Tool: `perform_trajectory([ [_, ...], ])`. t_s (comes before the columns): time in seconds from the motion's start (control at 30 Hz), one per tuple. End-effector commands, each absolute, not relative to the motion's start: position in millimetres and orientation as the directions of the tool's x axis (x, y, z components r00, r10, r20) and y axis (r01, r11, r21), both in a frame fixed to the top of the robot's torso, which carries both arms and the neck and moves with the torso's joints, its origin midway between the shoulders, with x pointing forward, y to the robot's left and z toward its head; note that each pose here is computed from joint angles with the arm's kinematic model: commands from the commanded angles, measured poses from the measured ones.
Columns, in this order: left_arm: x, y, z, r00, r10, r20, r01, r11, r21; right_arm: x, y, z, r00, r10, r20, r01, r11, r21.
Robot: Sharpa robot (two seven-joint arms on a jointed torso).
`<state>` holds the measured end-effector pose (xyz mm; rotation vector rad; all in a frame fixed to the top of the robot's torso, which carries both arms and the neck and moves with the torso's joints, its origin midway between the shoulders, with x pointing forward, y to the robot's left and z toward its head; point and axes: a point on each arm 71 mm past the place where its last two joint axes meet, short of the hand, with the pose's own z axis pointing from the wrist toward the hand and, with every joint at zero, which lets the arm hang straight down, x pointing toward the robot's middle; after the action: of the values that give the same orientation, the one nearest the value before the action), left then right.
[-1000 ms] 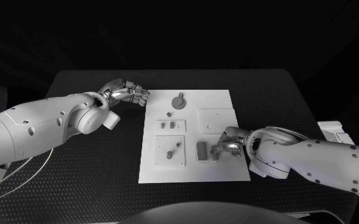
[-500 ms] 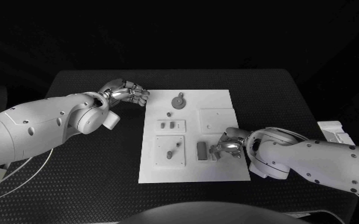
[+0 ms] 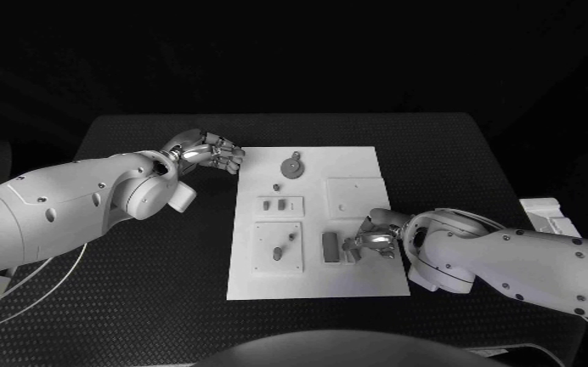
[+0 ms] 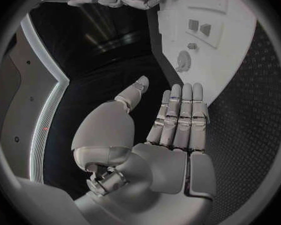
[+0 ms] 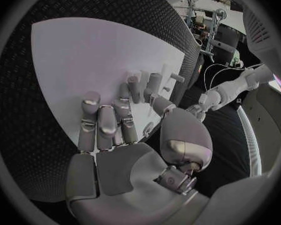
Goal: Assemble the parts on the task board
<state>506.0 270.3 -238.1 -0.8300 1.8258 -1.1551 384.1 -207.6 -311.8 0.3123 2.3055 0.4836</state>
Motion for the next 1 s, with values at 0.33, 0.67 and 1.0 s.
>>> perform_trajectory([
  [0.33,505.2,268.3,-237.4,-0.475,-0.835,-0.278,-0.099,0.364,-0.926,383.0,-207.2,-311.7,-0.695,0.347,-0.629,0.055,0.899,0.435],
  [0.67,505.1,268.2,-237.4,-0.475,-0.835,-0.277,-0.099,0.364,-0.926,382.5,-205.9,-311.1,-0.696,0.343,-0.631,0.042,0.897,0.440],
  [1.0,505.2,268.4,-237.5,-0.475,-0.835,-0.278,-0.099,0.365,-0.926,382.0,-205.8,-310.1,-0.695,0.327,-0.641,0.017,0.898,0.439],
])
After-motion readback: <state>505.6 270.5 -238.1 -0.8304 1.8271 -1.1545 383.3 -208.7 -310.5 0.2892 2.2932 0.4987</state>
